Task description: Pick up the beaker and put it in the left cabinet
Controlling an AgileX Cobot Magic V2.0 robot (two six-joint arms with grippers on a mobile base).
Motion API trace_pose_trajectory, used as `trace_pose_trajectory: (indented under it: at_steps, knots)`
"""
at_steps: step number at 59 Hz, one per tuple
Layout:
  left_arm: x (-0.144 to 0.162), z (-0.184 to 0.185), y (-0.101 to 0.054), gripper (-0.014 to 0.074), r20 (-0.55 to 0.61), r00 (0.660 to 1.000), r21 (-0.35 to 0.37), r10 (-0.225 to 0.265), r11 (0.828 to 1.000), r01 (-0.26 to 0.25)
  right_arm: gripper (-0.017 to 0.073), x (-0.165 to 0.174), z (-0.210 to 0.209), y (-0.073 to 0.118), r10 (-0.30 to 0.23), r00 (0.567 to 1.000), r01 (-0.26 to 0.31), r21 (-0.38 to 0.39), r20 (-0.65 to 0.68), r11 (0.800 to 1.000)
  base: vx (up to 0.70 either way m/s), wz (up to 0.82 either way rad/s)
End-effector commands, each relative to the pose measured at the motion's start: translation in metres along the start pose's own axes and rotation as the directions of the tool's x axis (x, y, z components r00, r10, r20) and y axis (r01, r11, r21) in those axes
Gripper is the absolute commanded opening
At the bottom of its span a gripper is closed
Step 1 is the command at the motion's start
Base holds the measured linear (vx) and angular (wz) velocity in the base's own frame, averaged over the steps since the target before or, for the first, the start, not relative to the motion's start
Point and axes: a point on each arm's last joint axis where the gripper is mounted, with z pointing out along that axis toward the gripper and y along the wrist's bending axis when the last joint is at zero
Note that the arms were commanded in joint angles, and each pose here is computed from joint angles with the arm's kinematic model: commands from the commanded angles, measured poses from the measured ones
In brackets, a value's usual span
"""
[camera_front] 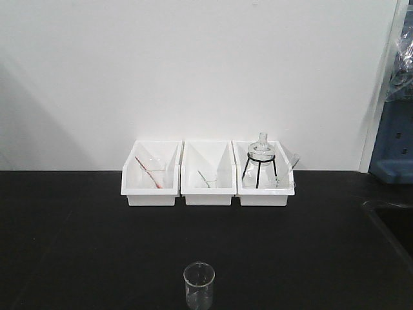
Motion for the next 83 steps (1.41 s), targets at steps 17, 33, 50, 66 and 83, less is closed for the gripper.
trace_pose_trajectory:
  at_steps: [17,33,50,66,83]
  knots:
    - [-0.013,-0.003,-0.002,-0.0006,0.108,0.994,0.017,-0.009,1.0,0.007,-0.0006,-0.007,-0.001,0.001,-0.004,0.996,0.005,-0.004,0.092,1.0,0.0,0.0]
    - [-0.013,-0.003,-0.002,-0.0006,0.108,0.994,0.017,-0.009,1.0,0.007,-0.0006,-0.007,-0.001,0.001,-0.004,0.996,0.005,-0.004,0.092,1.0,0.0,0.0]
    - [-0.013,-0.003,-0.002,-0.0006,0.108,0.994,0.017,-0.009,1.0,0.007,-0.0006,-0.007,-0.001,0.001,-0.004,0.996,0.005,-0.004,0.092,1.0,0.0,0.0]
    - [-0.013,-0.003,-0.002,-0.0006,0.108,0.994,0.017,-0.009,1.0,0.007,-0.0006,-0.014,-0.002,0.001,-0.004,0.986,0.005,-0.009,0.169,1.0,0.0,0.0]
    - [-0.013,-0.003,-0.002,-0.0006,0.108,0.994,0.017,-0.009,1.0,0.007,-0.0006,-0.057,0.006,-0.001,-0.009,0.989,0.01,-0.004,0.146,1.0,0.0,0.0]
